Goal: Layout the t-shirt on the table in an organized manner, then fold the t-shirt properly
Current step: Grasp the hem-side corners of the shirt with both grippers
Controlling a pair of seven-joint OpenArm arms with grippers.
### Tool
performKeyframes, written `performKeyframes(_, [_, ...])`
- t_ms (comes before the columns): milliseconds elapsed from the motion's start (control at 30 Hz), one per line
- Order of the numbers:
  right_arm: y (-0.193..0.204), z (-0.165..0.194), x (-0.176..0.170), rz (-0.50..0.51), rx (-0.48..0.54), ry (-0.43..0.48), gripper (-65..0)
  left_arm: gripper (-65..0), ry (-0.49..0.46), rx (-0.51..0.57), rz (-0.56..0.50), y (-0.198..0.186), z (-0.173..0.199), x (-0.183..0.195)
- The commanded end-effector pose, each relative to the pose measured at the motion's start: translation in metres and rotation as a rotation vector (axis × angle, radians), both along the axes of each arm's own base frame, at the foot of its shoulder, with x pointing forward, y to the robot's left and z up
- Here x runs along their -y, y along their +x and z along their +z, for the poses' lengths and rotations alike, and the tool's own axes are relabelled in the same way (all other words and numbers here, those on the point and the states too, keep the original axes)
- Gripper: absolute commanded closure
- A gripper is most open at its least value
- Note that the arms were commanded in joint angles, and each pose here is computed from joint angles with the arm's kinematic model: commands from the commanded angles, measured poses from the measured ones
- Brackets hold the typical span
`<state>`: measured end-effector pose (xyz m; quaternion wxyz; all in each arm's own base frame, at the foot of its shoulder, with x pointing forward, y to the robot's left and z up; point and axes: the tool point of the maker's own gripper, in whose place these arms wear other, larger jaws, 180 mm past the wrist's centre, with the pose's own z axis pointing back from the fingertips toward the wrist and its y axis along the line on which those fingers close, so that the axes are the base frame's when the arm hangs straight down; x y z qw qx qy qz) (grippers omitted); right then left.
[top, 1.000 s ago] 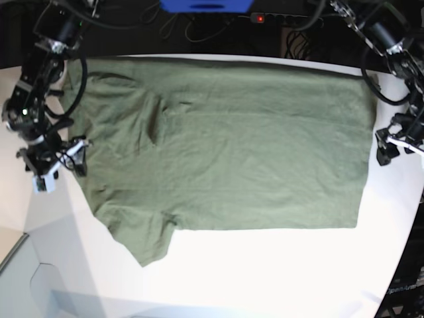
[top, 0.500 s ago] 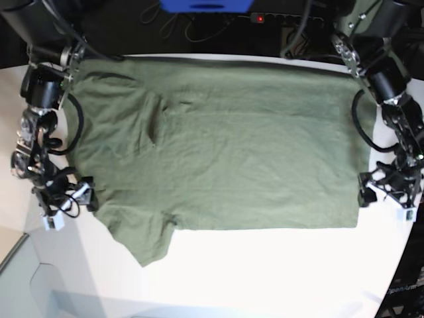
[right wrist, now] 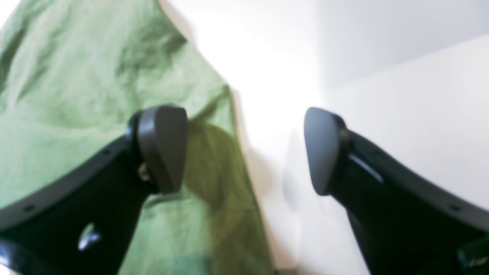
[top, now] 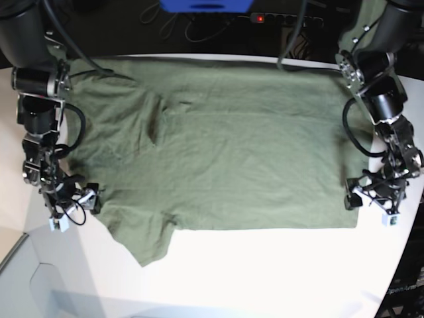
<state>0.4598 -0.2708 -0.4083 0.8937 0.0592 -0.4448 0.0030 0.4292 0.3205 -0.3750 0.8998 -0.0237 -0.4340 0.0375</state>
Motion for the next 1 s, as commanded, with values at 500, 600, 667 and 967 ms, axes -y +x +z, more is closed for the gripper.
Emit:
performKeyframes(500, [0.003, 0.0, -0.018, 0.01, 0.027, 0.031, -33.8, -53.9, -0.068, 0.108, 0.056, 0.035, 0.025, -0.03])
performKeyframes(600, [-0.006, -0.01, -0.018, 0.01, 0.006, 0.031, -23.5, -53.9, -0.103, 0.129, 0.067, 0.042, 0.025, -0.029])
performKeyframes(667, [-0.009, -0.014, -0.018, 0.01, -0.002, 0.031, -16.0, -53.9, -0.104, 0.136, 0.07, 0.042, 0.022, -0.03])
performKeyframes(967, [-0.011, -0.016, -0.018, 0.01, -0.007, 0.031, 0.0, -53.9, -0.107, 0.121, 0.035, 0.04, -0.009, -0.004])
